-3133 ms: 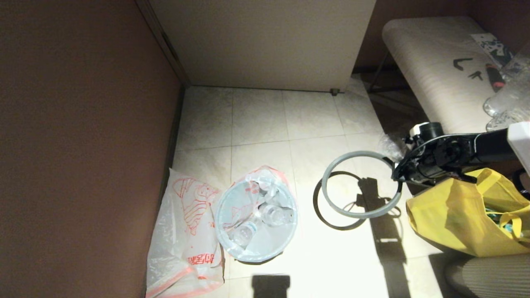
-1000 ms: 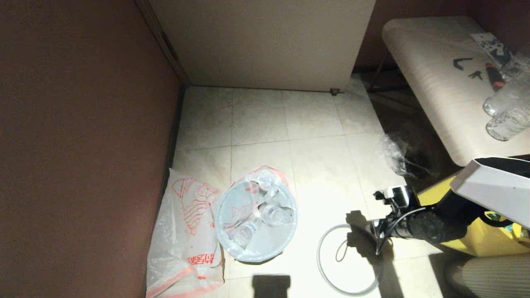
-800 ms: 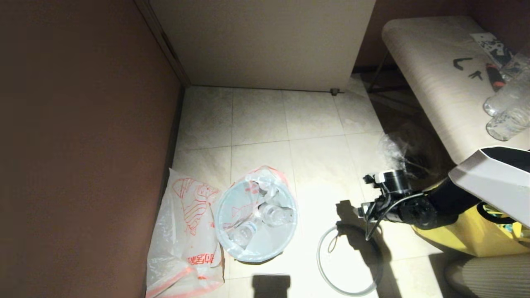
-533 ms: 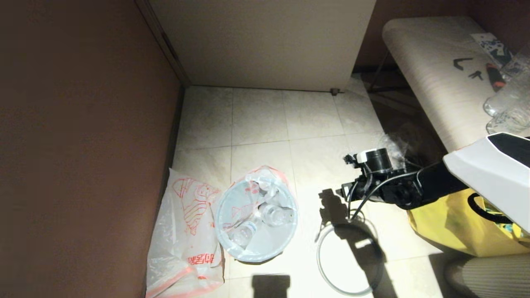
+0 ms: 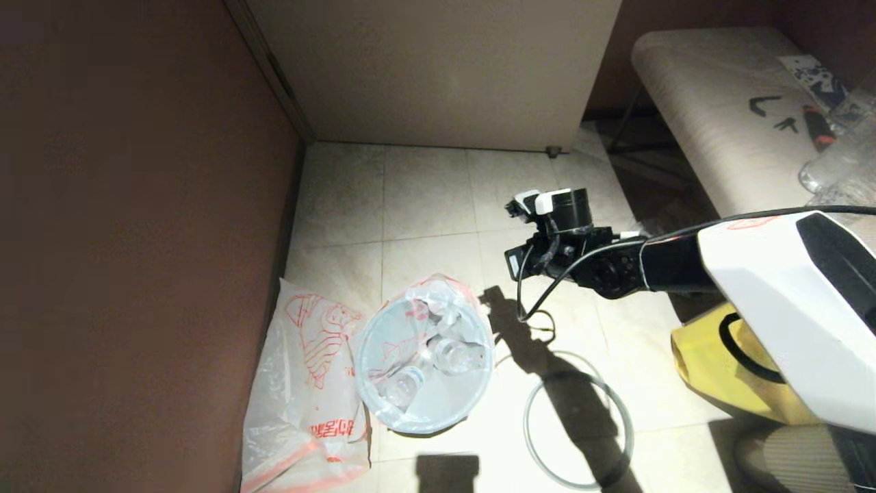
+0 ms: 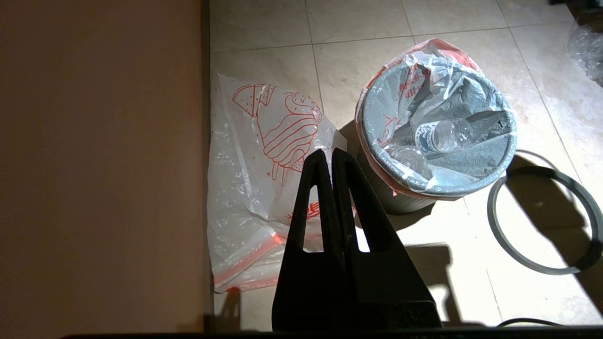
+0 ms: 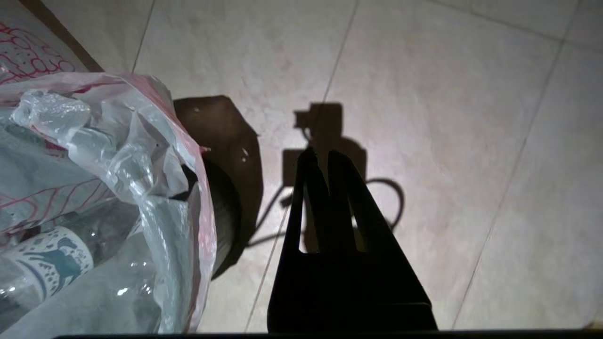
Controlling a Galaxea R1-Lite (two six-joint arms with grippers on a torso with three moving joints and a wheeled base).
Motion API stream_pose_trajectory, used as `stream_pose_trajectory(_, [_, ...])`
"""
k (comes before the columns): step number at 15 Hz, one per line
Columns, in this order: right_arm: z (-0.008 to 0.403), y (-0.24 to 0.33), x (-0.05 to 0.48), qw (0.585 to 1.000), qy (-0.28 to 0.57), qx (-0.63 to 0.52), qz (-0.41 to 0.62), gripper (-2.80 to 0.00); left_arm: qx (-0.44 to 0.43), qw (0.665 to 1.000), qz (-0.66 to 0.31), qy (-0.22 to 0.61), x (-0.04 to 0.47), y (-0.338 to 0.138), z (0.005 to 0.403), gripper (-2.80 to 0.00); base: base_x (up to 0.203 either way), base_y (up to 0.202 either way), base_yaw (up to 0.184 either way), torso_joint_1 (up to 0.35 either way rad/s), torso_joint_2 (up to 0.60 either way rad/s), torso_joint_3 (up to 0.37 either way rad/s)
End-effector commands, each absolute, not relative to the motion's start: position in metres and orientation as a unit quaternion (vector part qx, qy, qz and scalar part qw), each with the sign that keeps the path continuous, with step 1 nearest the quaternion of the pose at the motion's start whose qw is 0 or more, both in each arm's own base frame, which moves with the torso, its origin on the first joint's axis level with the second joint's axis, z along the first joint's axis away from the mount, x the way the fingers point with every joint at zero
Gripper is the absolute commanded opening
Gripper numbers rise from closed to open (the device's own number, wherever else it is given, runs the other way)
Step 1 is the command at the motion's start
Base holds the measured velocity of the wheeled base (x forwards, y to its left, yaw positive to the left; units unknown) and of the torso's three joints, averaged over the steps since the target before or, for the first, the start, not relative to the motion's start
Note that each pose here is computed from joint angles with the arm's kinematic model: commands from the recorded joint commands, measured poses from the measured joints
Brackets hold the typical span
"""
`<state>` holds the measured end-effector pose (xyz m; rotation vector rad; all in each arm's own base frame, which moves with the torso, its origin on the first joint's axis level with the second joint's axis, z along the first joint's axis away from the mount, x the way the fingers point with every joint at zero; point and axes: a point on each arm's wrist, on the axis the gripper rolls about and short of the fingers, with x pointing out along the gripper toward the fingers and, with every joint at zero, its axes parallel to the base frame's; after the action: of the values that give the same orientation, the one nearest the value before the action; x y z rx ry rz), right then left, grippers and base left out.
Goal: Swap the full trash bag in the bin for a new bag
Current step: Place the trash bag on the floor
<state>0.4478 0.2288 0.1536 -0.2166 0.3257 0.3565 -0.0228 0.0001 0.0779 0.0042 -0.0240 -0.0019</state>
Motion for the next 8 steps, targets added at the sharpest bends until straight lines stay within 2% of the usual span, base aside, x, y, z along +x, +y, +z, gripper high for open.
stream_pose_trajectory(1, [0.121,0.25,0.461,0.953,0.154,-0.166,0.202,-2.8,0.002,1.0,-0.001,-0.005,-0.022,0.0,0.075,-2.8,0.0,0.0,0.0,0.0,0.0,0.0])
stream_pose_trajectory(3, [0.101,0.278,0.456,0.941,0.131,-0.202,0.239,-2.8,0.002,1.0,-0.001,-0.005,-0.022,0.0,0.075,-2.8,0.0,0.0,0.0,0.0,0.0,0.0])
stream_pose_trajectory(8, [0.094,0.312,0.438,0.925,0.115,-0.202,0.3,-2.8,0.002,1.0,-0.001,-0.005,-0.022,0.0,0.074,-2.8,0.0,0.0,0.0,0.0,0.0,0.0])
